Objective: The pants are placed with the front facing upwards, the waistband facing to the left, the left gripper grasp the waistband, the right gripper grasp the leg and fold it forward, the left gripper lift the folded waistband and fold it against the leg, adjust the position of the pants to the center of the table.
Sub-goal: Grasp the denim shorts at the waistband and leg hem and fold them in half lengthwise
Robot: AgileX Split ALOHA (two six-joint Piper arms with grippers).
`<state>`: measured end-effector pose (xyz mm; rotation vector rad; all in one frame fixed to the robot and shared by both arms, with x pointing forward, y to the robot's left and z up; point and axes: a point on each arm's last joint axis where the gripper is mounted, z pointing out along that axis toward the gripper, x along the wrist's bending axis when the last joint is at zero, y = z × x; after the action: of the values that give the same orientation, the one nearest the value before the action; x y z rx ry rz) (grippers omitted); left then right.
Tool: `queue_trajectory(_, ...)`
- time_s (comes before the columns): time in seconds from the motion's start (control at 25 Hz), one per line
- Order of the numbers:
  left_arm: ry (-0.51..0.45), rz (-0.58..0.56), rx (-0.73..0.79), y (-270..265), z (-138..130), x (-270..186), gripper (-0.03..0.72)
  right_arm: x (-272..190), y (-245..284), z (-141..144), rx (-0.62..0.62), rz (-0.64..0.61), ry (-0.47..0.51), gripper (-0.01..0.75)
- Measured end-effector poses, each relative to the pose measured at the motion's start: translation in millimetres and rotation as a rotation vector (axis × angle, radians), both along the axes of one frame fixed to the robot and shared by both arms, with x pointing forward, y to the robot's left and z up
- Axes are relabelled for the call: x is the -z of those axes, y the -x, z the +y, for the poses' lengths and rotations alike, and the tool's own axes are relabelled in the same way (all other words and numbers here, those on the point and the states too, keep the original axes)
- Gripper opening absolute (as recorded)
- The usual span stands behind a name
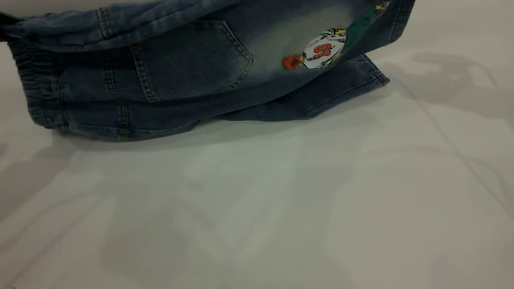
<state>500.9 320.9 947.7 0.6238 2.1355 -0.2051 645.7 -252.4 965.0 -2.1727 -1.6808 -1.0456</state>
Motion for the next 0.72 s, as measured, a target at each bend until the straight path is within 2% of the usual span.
queue_trajectory(0.2, 0.051, 0.040, 0.012, -9, -1, 19, 0.109, 1, -3, 1, 0.034, -0.009, -0.031, 0.026)
queue_trajectory(0.4, 0.028, 0.053, 0.043, -21, 3, 31, 0.109, 14, -8, 2, 0.059, 0.021, -0.062, 0.026)
queue_trajectory(0.72, -0.050, -0.003, 0.050, -39, 11, 22, 0.109, 25, -27, 5, 0.024, 0.041, -0.101, 0.026)
